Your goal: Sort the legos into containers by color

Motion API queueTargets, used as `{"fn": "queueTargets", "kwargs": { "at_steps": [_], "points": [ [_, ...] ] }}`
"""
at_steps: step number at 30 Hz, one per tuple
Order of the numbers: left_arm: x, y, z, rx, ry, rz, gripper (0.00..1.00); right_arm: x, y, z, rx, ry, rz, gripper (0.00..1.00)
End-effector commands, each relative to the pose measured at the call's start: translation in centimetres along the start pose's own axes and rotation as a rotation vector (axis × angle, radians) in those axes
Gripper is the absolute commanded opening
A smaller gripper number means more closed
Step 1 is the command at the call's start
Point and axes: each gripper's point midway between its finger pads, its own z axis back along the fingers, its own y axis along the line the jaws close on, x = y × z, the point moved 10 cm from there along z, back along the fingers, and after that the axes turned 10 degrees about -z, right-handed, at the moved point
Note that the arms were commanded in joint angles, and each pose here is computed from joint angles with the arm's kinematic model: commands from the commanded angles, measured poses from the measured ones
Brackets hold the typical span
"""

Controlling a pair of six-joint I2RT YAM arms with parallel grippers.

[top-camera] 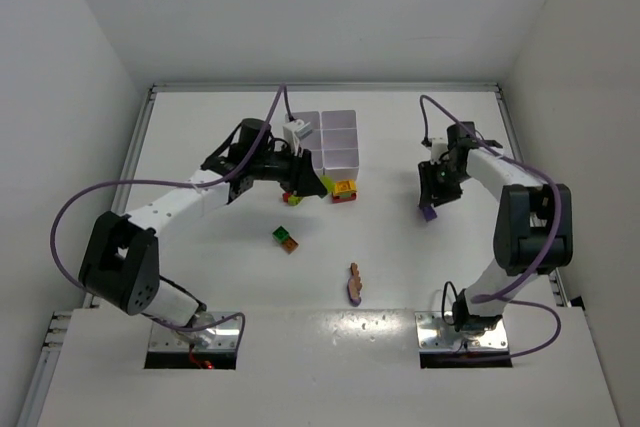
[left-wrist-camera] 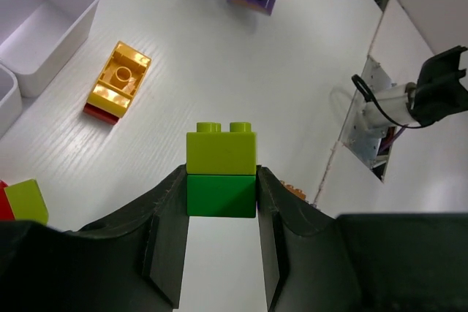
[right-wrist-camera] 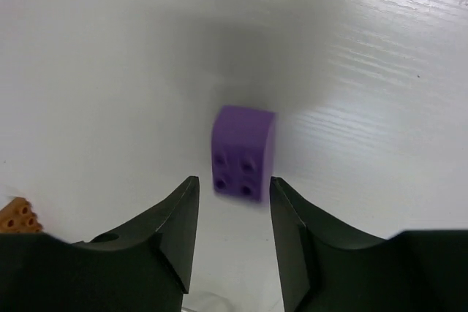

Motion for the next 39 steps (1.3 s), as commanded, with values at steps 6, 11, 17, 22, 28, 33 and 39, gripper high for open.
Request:
{"fn": "queueTargets", "kwargs": {
  "at_steps": [6,11,17,22,28,33,39],
  "points": [
    [1.0,0.2,-1.4,0.019,-0.002,-0.059,0.08,2.3,1.4,0.3,0.119,-0.08,0.093,0.51],
    [0.3,-0.7,-1.6,-0.099,0.001,-0.065,0.07,3.4,5.5,4.4,0.608,-0.143,0.226,0.53],
    [0.1,-2.5,-2.0,-0.281,-0.002,-0.094,0.1,3.2,10.9,5.9,0.986,-0.101,0.367,0.54],
    [0.0,-3.1,-2.5,-0.341,0.011,-0.113,0.16,3.5,14.0,6.6,1.063,-0.087,0.458,0.55],
    [0.1,-3.3,-2.8,-0.358,0.009,-0.122,0.16,2.9,16.2,6.6,1.092,-0.058,0.553,0.56],
    [0.7,-3.3,-3.0,-0.359,0.001,-0.131,0.16,1.7,16.7,6.5,1.085,-0.022,0.624,0.56],
    [1.2,-3.0,-3.4,-0.379,-0.001,-0.142,0.16,0.6,17.2,5.8,1.064,0.012,0.701,0.58]
  ]
}}
